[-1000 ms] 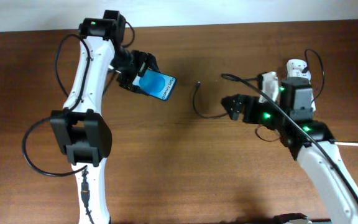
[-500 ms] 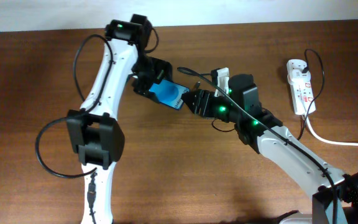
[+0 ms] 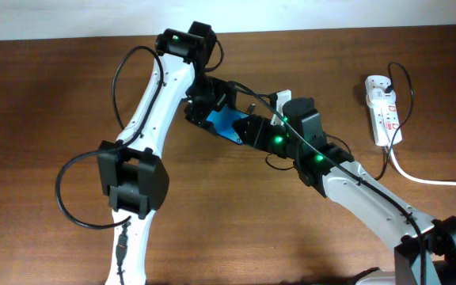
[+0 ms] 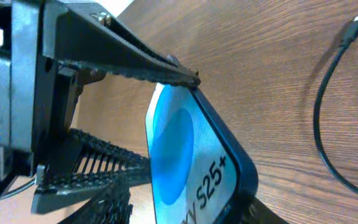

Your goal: Plug charger to phone and switch on socket

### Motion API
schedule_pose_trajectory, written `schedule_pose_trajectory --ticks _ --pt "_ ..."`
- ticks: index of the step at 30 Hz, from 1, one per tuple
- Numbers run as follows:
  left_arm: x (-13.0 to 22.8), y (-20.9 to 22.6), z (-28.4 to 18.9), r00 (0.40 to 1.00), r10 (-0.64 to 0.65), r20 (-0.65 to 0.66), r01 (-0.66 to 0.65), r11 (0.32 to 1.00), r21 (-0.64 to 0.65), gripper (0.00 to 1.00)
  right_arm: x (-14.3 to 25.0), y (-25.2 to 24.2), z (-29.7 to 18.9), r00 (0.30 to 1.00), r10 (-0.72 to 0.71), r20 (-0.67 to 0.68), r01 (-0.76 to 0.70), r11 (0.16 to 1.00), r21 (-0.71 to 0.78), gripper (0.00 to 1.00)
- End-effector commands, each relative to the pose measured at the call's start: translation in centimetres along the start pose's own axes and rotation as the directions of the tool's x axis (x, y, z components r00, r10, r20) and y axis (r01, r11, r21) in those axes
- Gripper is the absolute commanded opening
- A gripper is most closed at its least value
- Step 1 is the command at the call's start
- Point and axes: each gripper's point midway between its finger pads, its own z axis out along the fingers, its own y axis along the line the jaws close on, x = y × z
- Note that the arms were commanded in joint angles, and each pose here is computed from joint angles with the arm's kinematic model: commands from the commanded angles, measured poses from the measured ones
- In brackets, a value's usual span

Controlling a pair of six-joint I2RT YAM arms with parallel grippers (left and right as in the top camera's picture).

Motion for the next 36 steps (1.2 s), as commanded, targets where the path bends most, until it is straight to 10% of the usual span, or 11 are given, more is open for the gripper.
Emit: schedule_pose_trajectory --ticks 1,31,34,36 --pt "1.5 -0.6 -0.3 1.0 0.023 -0.01 -0.023 1.0 0.017 0.0 0.1 -0.3 0.7 1.0 -0.001 0.0 0.001 1.0 0.013 0.47" --pt "0.7 -0.7 -0.5 0.995 0.103 0.016 -0.104 0.994 0.025 0.0 -1.1 -2.3 1.8 0.999 0.017 0.038 -0.018 0.999 0.045 0.04" --pt "0.0 -2.6 -1.3 0.853 0.521 0.038 -0.522 0.844 0.123 0.05 -4.7 -2.8 -0.9 0.991 0.02 0.133 -0.025 0.999 0.042 0.04" --pt "1.6 -4.0 -2.3 0.6 0.798 0.06 -0.779 0.565 0.272 0.09 -7.8 -1.5 -5.0 0.971 -0.013 0.237 0.007 1.0 0.027 0.04"
